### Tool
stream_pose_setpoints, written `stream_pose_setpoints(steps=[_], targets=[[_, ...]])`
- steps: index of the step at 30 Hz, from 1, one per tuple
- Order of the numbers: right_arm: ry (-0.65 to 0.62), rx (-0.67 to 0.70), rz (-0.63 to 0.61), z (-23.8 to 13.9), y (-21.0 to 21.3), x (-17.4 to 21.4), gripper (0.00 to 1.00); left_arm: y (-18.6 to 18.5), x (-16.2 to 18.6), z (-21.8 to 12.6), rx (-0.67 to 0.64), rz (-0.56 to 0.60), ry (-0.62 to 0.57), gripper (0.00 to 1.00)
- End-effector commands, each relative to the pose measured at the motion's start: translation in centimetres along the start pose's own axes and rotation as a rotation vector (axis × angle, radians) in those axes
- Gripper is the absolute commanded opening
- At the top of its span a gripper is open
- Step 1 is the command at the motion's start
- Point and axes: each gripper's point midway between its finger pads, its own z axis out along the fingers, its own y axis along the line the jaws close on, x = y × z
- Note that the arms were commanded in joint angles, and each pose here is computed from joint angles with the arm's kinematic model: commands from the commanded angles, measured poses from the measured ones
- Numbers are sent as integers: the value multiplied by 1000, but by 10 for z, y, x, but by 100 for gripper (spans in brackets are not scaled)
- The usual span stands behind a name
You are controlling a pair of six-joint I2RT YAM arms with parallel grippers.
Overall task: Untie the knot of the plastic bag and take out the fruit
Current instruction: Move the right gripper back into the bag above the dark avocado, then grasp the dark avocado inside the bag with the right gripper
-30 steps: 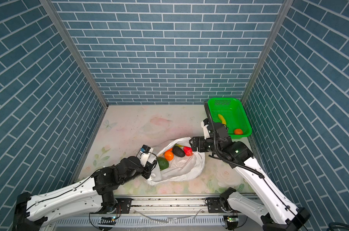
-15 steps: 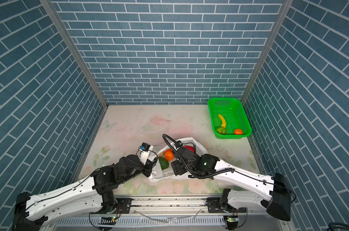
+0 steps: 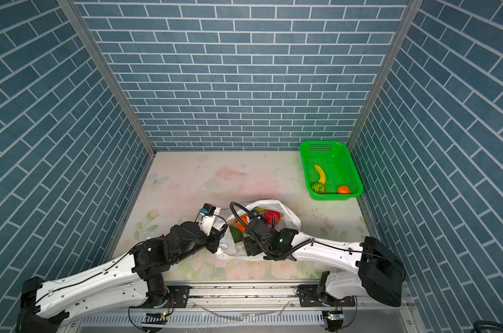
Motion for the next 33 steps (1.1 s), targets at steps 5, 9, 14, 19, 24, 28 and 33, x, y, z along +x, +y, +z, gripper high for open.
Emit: stream_pose_setpoints(steps=[5, 9, 14, 19, 24, 28, 33], targets=[[-105, -8, 176, 16, -6, -39, 77, -12, -1, -1, 59, 15, 0, 0], [-150, 37, 221, 22, -18, -59, 80, -13, 13, 3, 79, 23, 42, 0], [-220, 137, 283, 16, -43, -81, 88, -13, 27, 8, 88, 30, 87, 0], [-197, 179, 346, 19, -58, -77, 89, -13, 32, 14, 87, 33, 101, 0], [-166, 207, 359, 27, -62, -69, 89, -14, 32, 17, 86, 34, 99, 0], [-167, 213, 372, 32, -63, -74, 90, -16, 30, 19, 90, 38, 97, 0], [-154, 271, 355, 40, -70, -78, 92, -18, 29, 20, 96, 49, 101, 0]])
